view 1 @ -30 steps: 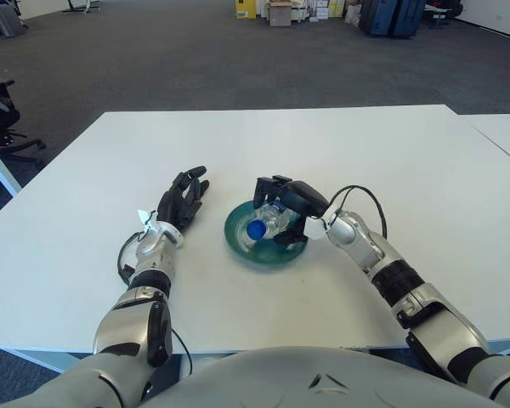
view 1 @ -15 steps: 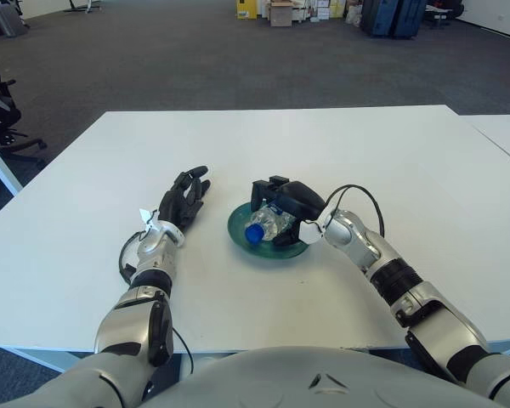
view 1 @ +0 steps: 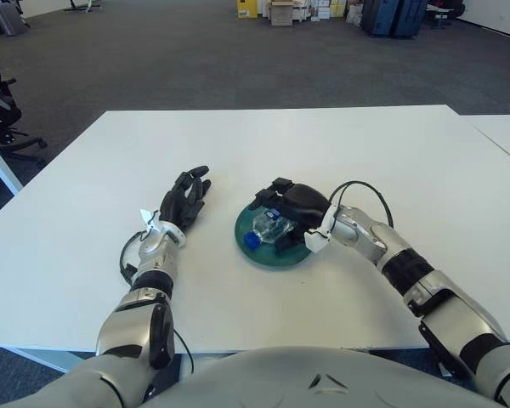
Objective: Put the bottle into the plate.
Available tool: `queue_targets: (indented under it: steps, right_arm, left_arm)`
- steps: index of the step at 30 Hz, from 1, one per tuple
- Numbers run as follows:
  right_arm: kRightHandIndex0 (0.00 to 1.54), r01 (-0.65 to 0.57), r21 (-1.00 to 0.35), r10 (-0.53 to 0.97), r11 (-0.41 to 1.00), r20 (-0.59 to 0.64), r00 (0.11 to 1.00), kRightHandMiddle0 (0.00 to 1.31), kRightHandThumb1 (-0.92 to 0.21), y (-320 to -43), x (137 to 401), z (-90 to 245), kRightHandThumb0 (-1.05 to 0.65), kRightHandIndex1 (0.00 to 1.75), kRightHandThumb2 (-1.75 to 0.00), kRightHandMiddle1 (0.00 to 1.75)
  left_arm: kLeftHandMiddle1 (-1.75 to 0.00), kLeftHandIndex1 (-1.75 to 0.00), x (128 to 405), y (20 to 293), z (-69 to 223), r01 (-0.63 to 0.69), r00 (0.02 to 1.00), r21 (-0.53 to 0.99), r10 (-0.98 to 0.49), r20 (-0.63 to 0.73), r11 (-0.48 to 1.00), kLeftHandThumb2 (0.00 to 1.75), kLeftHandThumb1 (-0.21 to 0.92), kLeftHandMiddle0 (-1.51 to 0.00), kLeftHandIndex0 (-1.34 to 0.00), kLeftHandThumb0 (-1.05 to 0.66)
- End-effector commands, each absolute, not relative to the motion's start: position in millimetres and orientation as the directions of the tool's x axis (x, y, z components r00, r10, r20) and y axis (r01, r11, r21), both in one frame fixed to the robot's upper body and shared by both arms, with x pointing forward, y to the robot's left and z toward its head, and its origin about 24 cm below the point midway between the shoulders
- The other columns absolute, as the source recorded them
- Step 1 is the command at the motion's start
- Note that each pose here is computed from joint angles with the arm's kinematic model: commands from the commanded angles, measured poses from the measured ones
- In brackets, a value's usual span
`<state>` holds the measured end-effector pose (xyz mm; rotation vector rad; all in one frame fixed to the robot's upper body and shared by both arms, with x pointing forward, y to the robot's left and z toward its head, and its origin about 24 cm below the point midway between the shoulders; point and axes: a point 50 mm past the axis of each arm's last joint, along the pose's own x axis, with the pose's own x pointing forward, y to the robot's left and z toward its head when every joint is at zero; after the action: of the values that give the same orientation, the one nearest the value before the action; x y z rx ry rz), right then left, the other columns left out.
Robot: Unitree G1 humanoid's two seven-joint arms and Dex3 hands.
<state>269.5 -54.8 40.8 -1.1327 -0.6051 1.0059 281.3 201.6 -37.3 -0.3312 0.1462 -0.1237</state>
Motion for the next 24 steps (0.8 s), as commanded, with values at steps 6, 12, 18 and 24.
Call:
queue_targets:
  steps: [6, 12, 18, 24]
  right_arm:
    - [0.00, -0.337, -0.937, 0.904, 0.086, -0.069, 0.422, 0.00, -0.92, -57, 276, 52, -1.05, 0.00, -0.68, 0.00]
    - [0.00, -0.329, -0.940, 0.910, 0.093, -0.054, 0.411, 0.00, -0.92, -59, 278, 56, -1.05, 0.00, -0.70, 0.00]
    - [0.00, -0.298, -0.949, 0.903, 0.106, -0.033, 0.428, 0.00, -0.92, -65, 281, 60, -1.05, 0.00, -0.68, 0.00]
    - [0.00, -0.256, -0.955, 0.874, 0.153, 0.010, 0.486, 0.00, -0.92, -94, 291, 78, -1.05, 0.00, -0.68, 0.00]
  left_arm:
    - [-0.38, -1.02, 271, 197, -51, 0.084, 0.968, -0.367, -0.163, -0.190, 0.927, 0.61, 0.92, -0.40, -0.13, -0.62]
    - [-0.32, -1.00, 271, 198, -51, 0.088, 0.967, -0.360, -0.167, -0.194, 0.929, 0.55, 0.92, -0.39, -0.09, -0.60]
    - [-0.24, -1.00, 271, 198, -50, 0.089, 0.967, -0.362, -0.167, -0.191, 0.928, 0.61, 0.86, -0.46, -0.13, -0.54]
    - [-0.25, -1.00, 271, 196, -51, 0.083, 0.968, -0.362, -0.162, -0.194, 0.928, 0.79, 0.76, -0.53, -0.16, -0.48]
